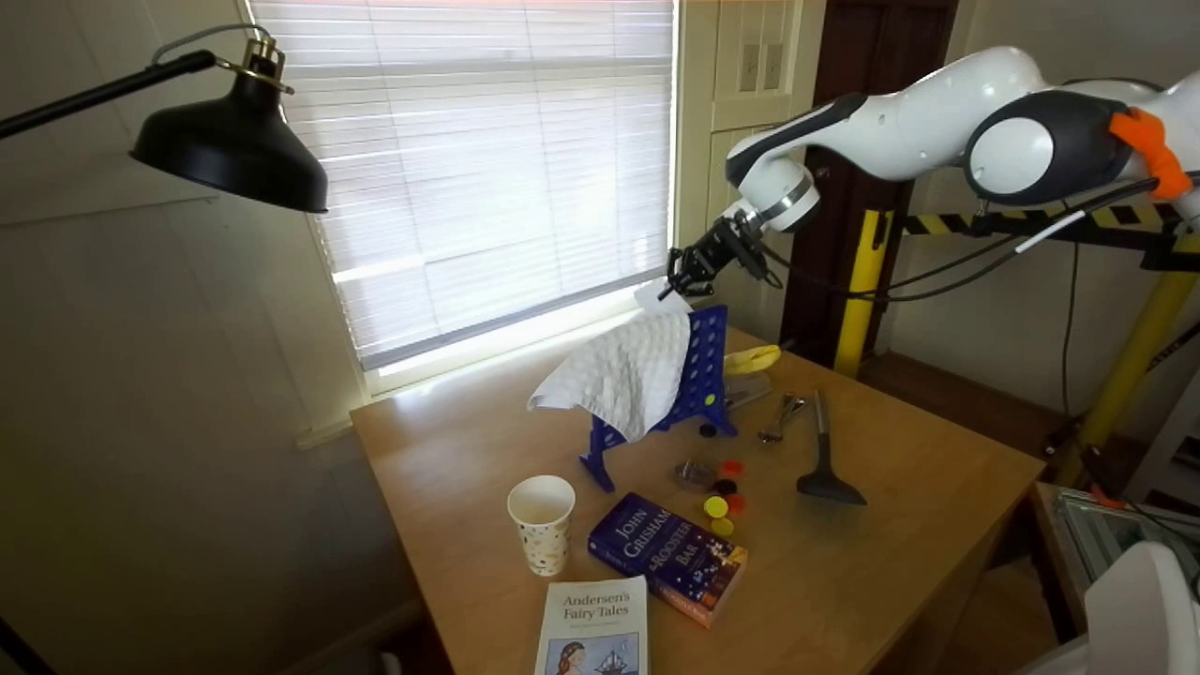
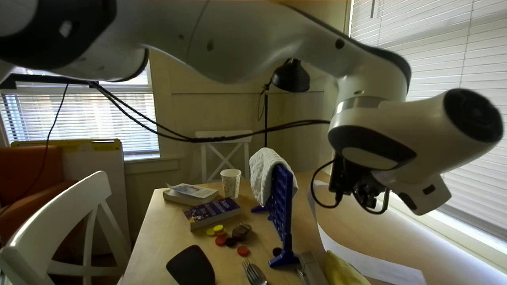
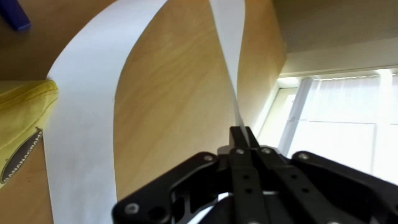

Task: Move the paper to the front of the blue object close to the blue book

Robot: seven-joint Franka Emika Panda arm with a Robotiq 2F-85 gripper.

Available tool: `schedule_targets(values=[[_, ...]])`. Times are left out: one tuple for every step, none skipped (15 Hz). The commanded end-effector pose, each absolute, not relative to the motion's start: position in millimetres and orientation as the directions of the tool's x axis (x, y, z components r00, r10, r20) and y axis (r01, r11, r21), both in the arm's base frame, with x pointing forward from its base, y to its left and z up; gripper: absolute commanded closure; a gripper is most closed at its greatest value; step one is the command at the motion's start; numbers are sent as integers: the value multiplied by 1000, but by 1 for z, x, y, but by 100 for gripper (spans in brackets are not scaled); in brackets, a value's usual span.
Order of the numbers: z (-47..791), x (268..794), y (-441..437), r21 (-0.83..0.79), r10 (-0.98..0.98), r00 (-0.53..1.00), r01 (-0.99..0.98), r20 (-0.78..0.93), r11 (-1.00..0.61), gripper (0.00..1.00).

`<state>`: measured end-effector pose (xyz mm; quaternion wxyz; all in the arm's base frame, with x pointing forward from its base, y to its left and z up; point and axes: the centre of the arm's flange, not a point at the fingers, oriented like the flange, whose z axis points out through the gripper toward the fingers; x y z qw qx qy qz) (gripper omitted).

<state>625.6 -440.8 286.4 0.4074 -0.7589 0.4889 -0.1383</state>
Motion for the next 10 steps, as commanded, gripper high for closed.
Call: schedule_targets(values=[[366,580,-457,-839,-784,564,-533,-257,-109,100],[384,568,-462,-856,-755,601,-506,-261,-107,100],[404,557,-465,-875,-725,636,-474,-263,-99,100],[420,544,-469,-887,-692,671,-452,-268,-94,100],[436,531,-472,-898,-653,707,-430,-270,-96,100],[450,519,-474,-907,-613,742,-410,-271,-96,100],[462,503,-474,-914,-566,779,-393,-271,-104,100],[470,489,-472,-920,-516,814,-374,-266,-116,100],[477,475,-468,-925,-468,844,-357,-260,-129,100],[481,459,-460,-931,-431,867,-337,-250,-138,100]])
